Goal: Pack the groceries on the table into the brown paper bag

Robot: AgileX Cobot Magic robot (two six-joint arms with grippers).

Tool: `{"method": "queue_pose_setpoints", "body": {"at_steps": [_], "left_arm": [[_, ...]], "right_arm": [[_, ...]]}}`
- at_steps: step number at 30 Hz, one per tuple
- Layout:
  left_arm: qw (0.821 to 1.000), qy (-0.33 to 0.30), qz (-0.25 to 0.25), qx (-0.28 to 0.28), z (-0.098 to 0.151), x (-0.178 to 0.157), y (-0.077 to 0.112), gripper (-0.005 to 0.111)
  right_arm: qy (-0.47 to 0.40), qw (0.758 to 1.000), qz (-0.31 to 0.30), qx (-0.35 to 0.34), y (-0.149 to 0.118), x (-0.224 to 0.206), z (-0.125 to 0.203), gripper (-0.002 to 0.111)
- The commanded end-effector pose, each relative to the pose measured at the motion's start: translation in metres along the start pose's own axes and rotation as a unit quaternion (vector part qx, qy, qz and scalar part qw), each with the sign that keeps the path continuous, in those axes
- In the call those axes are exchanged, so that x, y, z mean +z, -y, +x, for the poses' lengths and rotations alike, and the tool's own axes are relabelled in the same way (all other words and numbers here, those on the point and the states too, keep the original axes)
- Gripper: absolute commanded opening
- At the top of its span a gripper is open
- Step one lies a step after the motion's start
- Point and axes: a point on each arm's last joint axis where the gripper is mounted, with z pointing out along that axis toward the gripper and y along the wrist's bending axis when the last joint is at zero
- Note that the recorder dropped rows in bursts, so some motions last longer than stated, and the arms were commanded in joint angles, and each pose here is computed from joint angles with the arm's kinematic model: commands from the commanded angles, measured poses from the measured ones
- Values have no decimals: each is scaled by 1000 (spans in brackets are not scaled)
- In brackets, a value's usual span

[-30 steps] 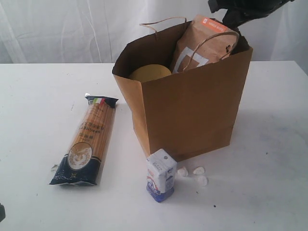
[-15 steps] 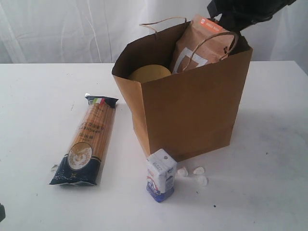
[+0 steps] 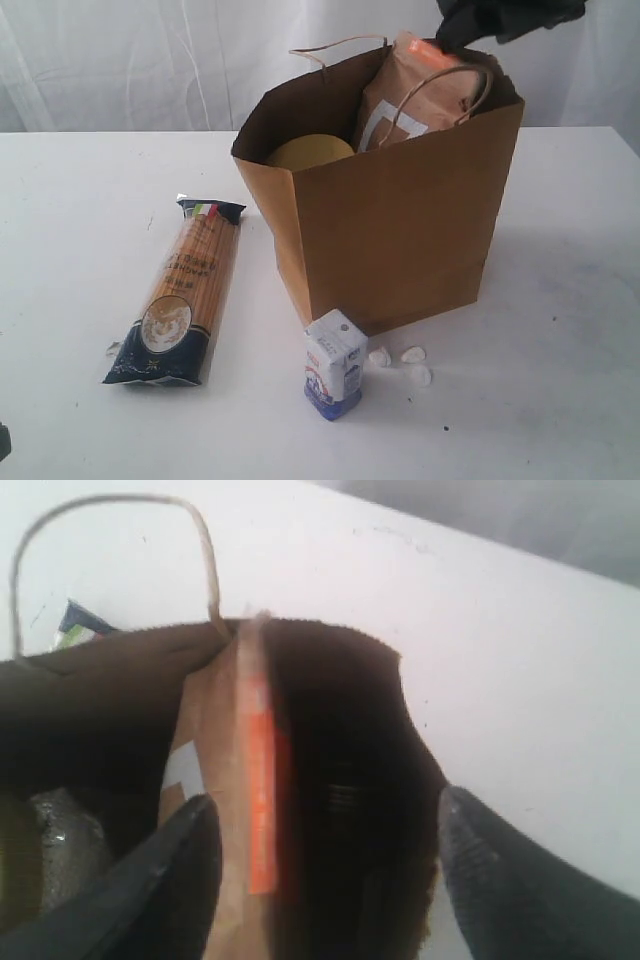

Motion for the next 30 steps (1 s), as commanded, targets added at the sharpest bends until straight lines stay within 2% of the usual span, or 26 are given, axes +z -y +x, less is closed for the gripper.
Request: {"method": "queue_pose_setpoints", "body": {"at_steps": [1, 8, 11, 15, 22, 30], "left_arm": [[1000, 0, 2, -1, 1, 0, 0, 0], [1000, 0, 2, -1, 1, 0, 0, 0], [1000, 0, 2, -1, 1, 0, 0, 0], [1000, 0, 2, -1, 1, 0, 0, 0], [1000, 0, 2, -1, 1, 0, 0, 0], [1000, 0, 2, -1, 1, 0, 0, 0]], "right_arm": [[49, 998, 20, -22, -6, -51, -3, 60], [96, 992, 66, -50, -21, -135, 12, 60], [123, 988, 80, -49, -30, -172, 29, 60], [109, 988, 104, -38, -37, -196, 66, 60], [1, 997, 77, -2, -47, -174, 142, 60], [-98, 994, 1, 38, -52, -101, 197, 60]]}}
